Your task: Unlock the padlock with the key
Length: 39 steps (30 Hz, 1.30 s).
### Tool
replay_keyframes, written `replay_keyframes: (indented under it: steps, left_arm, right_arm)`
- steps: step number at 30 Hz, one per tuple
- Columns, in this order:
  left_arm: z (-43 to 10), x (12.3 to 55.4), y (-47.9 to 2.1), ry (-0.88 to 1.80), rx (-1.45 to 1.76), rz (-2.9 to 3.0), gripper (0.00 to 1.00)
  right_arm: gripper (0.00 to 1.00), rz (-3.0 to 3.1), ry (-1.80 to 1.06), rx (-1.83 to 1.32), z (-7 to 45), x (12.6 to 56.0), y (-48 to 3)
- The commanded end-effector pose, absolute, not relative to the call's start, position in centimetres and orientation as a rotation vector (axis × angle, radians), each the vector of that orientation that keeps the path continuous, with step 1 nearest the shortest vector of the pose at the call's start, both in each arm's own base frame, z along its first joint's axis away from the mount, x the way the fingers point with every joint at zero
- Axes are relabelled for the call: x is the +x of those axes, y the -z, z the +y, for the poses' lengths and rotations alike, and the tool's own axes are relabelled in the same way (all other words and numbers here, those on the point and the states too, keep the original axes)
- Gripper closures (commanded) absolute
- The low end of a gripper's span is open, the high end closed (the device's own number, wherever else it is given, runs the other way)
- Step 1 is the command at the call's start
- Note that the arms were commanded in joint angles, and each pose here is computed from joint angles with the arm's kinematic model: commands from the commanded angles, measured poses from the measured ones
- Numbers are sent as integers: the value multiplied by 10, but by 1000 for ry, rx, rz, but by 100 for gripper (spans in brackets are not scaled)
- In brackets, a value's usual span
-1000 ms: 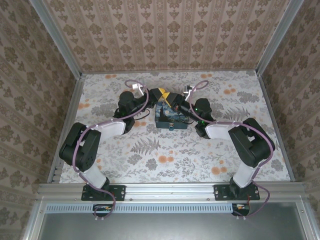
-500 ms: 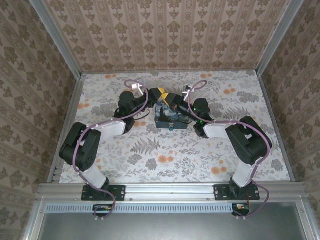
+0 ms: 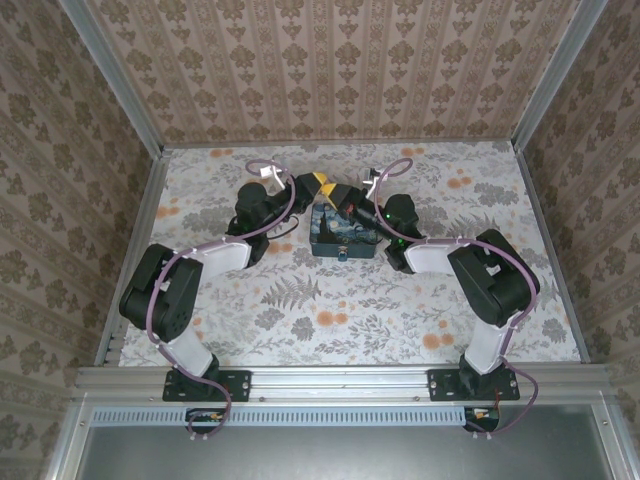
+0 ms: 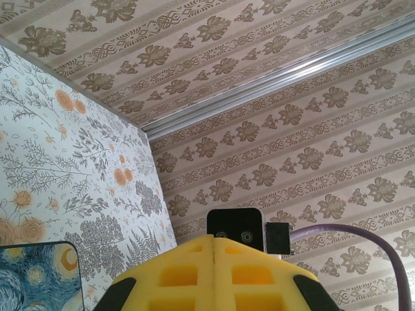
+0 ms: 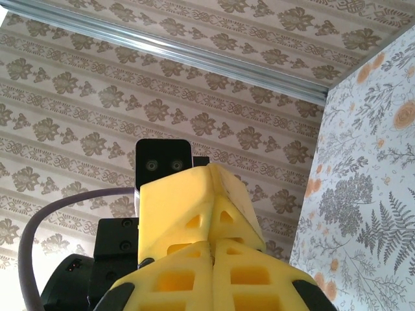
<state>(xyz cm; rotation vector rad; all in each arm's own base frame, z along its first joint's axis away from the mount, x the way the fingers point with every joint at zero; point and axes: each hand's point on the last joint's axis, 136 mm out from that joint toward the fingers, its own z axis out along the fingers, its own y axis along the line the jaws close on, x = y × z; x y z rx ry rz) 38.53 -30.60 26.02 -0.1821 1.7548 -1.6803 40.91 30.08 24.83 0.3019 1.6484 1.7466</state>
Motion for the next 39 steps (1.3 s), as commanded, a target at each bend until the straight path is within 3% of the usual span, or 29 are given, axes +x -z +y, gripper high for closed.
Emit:
replay_keyframes:
  steps: [1, 4, 11, 22, 29, 39]
  left_arm:
    - [-306, 377, -268, 1717, -141, 1736, 80]
    - [-284, 382, -276, 1689, -171, 1710, 55]
    - [-233, 377, -275, 1551, -206, 1758, 39]
    - [-225, 325, -233, 1326, -47, 2009, 35]
    - [-263, 280, -181, 1167, 207, 2221, 33]
    - [-315, 251, -119, 1029, 454, 2345, 29]
  right_arm:
    - [100, 1612, -1753, 280, 296, 409, -256]
    - [100, 1621, -1725, 295, 282, 407, -250]
    - [100, 1658, -1674, 292, 262, 398, -238]
    - [100, 1739, -1617, 207, 251, 385, -215]
    - [100, 1843, -1529, 307, 235, 391, -185]
    - [100, 1985, -1443, 437, 215, 398, -151]
